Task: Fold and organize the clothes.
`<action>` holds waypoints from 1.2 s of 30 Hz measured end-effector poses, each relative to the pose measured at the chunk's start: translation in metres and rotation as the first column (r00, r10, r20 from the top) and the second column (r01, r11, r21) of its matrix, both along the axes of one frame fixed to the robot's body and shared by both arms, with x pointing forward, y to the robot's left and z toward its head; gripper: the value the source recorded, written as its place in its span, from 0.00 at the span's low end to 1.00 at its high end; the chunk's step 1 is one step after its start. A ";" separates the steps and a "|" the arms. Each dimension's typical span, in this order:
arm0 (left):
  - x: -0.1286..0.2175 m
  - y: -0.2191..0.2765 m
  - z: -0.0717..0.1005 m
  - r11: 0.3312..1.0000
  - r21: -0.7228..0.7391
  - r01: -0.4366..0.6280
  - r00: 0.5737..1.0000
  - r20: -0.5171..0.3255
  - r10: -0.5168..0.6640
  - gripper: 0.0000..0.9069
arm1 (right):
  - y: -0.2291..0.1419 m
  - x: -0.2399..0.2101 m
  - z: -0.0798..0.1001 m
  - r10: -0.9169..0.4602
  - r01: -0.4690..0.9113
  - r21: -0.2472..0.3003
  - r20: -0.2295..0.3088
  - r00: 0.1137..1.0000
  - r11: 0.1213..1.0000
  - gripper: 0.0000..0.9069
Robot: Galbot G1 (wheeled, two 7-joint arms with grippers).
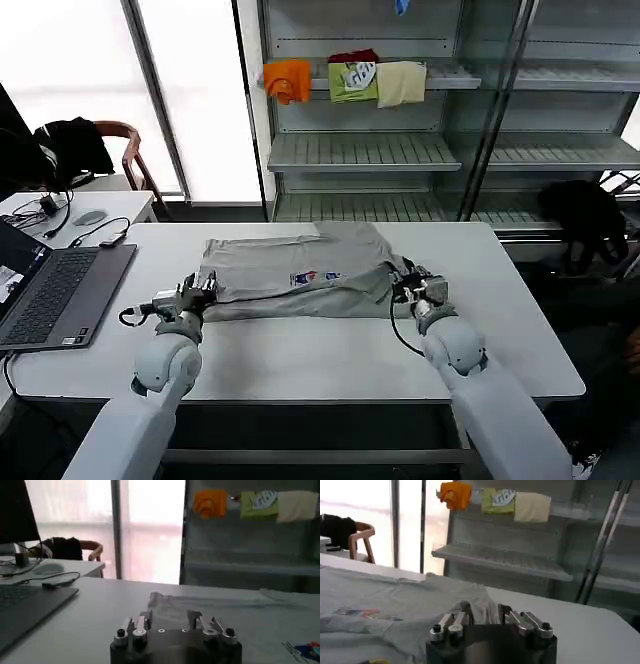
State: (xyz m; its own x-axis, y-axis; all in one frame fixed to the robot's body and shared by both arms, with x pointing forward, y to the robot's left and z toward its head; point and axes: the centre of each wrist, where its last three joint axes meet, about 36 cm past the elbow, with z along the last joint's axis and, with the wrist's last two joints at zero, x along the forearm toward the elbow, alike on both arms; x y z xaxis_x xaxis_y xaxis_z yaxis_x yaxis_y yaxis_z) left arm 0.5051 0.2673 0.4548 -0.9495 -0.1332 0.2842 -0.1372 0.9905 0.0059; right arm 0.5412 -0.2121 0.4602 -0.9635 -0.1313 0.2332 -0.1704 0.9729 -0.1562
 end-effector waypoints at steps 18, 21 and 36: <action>-0.039 0.009 0.029 0.998 0.028 0.062 0.997 0.036 -0.063 1.00 | -0.029 -0.006 0.021 -0.078 0.087 -0.052 0.153 0.985 0.995 1.00; -0.046 0.012 0.030 0.997 0.032 0.067 0.997 0.036 -0.068 1.00 | -0.033 -0.010 0.021 -0.072 0.082 -0.056 0.164 0.984 0.995 1.00; -0.075 0.026 0.026 0.994 0.008 0.106 0.994 -0.014 -0.106 1.00 | -0.043 -0.037 0.022 -0.041 0.043 -0.016 0.102 0.994 0.999 1.00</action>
State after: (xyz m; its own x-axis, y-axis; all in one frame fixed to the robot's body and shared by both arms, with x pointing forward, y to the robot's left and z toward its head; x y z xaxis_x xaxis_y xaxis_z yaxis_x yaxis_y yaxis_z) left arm 0.4296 0.2936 0.4807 -0.9545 -0.0344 0.2962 -0.0313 0.9994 0.0152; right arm 0.5044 -0.2549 0.4817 -0.9869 -0.0866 0.1362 -0.1116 0.9757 -0.1884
